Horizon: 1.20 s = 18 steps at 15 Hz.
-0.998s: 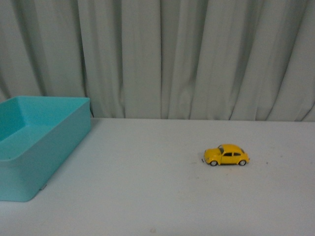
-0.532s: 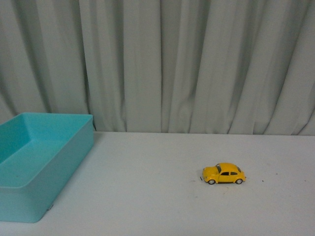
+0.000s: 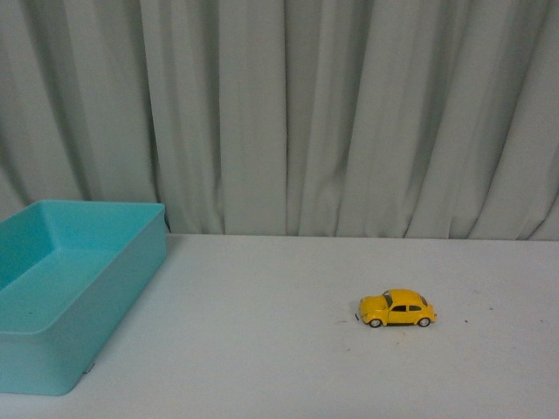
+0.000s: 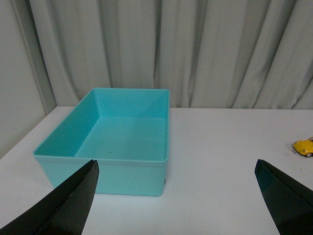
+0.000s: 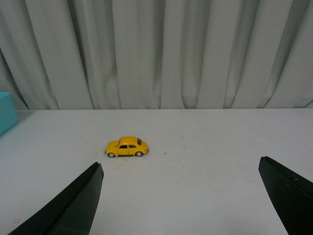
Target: Wind up and store yellow beetle toy
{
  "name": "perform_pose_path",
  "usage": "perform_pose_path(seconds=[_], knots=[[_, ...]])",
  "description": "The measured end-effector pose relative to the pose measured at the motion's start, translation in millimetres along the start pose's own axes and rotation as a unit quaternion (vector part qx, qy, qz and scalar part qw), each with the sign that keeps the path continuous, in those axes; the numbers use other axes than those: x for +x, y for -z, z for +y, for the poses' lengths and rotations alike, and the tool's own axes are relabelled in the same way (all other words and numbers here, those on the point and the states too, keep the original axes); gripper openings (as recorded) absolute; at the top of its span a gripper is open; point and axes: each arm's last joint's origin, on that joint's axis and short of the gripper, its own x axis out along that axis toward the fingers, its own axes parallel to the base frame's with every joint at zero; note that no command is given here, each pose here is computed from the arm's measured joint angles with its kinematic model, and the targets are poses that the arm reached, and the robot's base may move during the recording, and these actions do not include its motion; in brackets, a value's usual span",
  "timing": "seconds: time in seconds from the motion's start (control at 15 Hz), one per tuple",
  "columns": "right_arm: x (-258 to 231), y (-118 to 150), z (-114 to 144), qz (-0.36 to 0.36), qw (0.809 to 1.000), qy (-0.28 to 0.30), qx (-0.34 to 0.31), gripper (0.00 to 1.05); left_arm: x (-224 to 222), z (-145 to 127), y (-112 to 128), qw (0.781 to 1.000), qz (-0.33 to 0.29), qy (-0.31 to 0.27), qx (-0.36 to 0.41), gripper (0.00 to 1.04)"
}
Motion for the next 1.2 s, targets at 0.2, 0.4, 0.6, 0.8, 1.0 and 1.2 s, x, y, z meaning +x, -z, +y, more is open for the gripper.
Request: perform_pose_path(seconds=[0.2, 0.4, 0.6, 0.8, 1.0, 1.2], knots=[[0.0, 0.0, 0.0, 0.000, 1.000, 0.000, 0.000, 0.98, 0.0, 0.0, 0.0, 1.000, 0.000, 0.000, 0.000, 0.98], [0.0, 0.0, 0.0, 0.000, 1.000, 0.000, 0.000, 0.98, 0.0, 0.0, 0.0, 1.000, 0.000, 0.000, 0.000, 0.98], [0.0, 0.0, 0.0, 0.000, 1.000, 0.000, 0.000, 0.98, 0.0, 0.0, 0.0, 1.000, 0.000, 0.000, 0.000, 0.98], [0.0, 0.0, 0.0, 0.000, 1.000, 0.000, 0.000, 0.98, 0.0, 0.0, 0.0, 1.000, 0.000, 0.000, 0.000, 0.98], [0.0, 0.0, 0.0, 0.000, 1.000, 0.000, 0.000, 0.98, 0.0, 0.0, 0.1, 1.000, 0.000, 0.000, 0.000, 0.98], [0.0, 0.0, 0.0, 0.000, 1.000, 0.000, 0.000, 0.98, 0.0, 0.0, 0.1, 1.000, 0.000, 0.000, 0.000, 0.98]])
